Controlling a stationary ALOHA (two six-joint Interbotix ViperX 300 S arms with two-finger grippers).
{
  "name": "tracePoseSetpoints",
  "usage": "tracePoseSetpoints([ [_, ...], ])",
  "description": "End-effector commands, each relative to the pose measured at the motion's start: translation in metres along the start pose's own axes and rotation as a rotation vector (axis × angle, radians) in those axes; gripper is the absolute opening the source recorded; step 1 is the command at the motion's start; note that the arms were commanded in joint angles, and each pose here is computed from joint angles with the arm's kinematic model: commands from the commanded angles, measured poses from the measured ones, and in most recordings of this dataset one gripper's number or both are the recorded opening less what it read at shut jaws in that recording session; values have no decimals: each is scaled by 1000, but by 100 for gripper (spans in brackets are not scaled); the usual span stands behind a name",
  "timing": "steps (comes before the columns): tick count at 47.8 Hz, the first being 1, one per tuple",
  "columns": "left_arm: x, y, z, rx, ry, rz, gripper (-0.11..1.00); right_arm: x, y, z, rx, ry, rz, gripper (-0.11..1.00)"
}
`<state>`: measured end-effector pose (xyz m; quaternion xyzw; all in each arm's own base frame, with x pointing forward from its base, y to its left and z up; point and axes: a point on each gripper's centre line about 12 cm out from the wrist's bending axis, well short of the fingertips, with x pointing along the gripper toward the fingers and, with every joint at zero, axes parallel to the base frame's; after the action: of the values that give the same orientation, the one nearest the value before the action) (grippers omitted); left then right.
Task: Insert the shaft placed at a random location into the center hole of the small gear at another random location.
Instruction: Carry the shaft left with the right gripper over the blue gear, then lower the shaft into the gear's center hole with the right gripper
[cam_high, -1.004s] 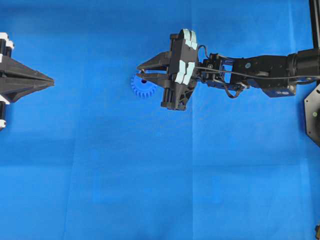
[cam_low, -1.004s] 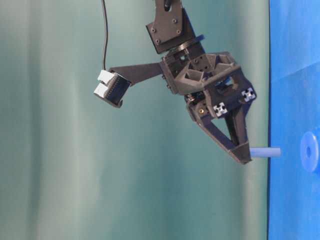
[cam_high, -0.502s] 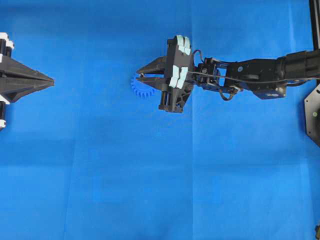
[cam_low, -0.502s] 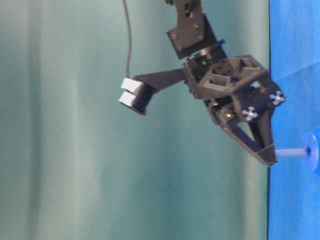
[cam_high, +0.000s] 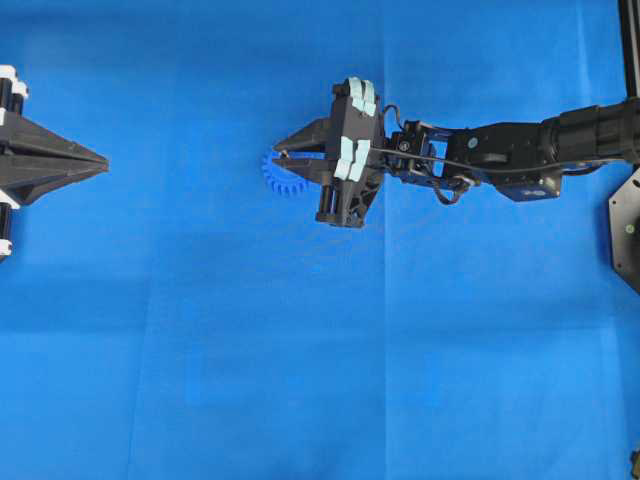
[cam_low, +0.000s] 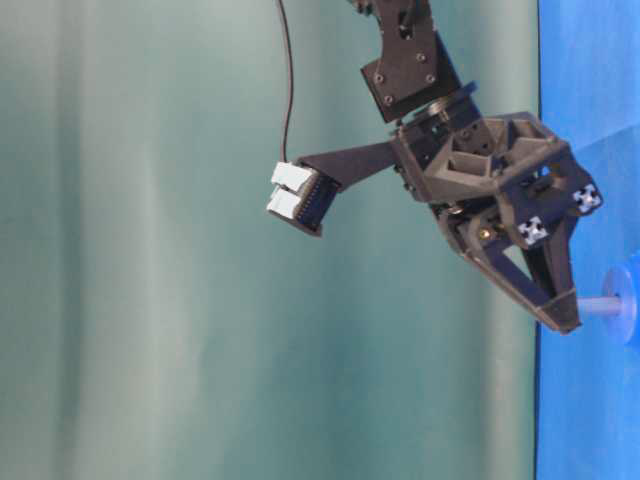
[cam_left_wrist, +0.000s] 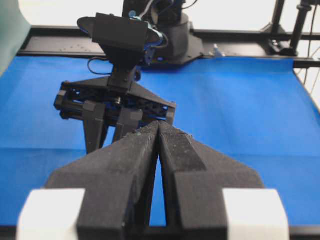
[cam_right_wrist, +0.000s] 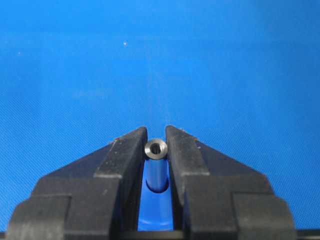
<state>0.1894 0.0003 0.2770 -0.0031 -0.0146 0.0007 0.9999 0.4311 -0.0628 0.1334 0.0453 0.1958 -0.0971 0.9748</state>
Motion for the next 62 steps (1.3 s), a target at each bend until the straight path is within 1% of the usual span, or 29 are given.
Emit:
tracePoseSetpoints([
  [1,1,0,4,-3,-12,2,0,2,0,12,1,-41,0,4],
  [25,1,0,3,-3,-9,2,0,11,-2,-6,7,-6,-8,4],
  [58,1,0,2,-3,-8,2,0,11,-2,-9,8,4,-8,4],
  [60,1,0,2,-3,-8,2,0,11,-1,-9,6,3,-6,5],
  [62,1,0,2,-3,-8,2,0,11,-1,-9,8,3,-6,8],
])
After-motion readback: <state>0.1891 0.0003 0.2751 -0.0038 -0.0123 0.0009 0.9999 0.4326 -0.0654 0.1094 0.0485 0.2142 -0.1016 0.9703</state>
